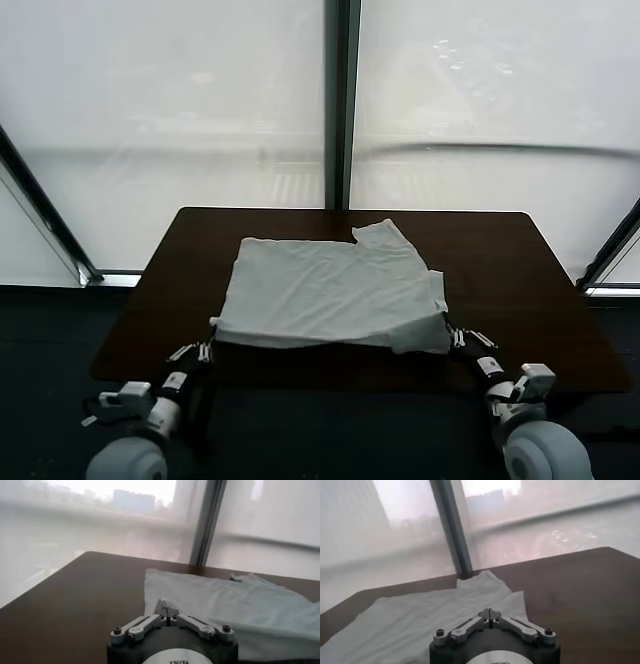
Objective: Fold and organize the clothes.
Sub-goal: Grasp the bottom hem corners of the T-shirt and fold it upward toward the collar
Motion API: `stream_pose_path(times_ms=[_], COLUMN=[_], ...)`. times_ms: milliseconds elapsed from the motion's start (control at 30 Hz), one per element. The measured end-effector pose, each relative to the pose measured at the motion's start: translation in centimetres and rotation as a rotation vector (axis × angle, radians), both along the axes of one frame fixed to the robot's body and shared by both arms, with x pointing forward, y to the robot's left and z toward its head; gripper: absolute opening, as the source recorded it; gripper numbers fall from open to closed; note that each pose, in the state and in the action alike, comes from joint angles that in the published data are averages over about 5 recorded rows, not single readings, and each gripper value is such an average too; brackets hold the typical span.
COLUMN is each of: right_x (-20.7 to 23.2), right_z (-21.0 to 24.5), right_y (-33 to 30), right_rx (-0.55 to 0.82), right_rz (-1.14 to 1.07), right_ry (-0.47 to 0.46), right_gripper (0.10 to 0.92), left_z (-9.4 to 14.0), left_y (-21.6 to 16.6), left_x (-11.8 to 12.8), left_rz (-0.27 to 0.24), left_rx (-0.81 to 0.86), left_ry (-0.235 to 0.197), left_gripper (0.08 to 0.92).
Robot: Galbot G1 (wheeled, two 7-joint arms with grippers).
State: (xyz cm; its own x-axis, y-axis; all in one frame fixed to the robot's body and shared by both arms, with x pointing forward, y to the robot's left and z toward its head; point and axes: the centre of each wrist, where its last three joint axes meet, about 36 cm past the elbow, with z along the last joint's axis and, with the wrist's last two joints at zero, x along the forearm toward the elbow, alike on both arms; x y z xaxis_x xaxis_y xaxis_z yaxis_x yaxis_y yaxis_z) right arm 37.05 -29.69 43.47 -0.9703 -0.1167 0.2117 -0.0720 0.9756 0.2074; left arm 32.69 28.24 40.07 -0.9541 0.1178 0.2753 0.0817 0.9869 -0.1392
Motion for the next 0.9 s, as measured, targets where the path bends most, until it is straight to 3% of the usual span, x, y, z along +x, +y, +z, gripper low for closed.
stream_pose_path(times_ms=[467,900], right_x=[5.2,5.5], right_z=[-3.7,-4.6], right_y=[-0.1,0.0], right_rx=[-0.004,0.009], right_rz=[-0.04,-0.049], right_ry=[0.047,0.073], right_gripper=[0.139,0.139], left_z=[-1.4,-1.1], left_y=[0.3,1.3], left_x=[6.5,10.2], left_rz=[-0.013,-0.046], left_rx=[0.032,0.076], left_ry=[0.002,-0.005], left_gripper=[0.149,0.149])
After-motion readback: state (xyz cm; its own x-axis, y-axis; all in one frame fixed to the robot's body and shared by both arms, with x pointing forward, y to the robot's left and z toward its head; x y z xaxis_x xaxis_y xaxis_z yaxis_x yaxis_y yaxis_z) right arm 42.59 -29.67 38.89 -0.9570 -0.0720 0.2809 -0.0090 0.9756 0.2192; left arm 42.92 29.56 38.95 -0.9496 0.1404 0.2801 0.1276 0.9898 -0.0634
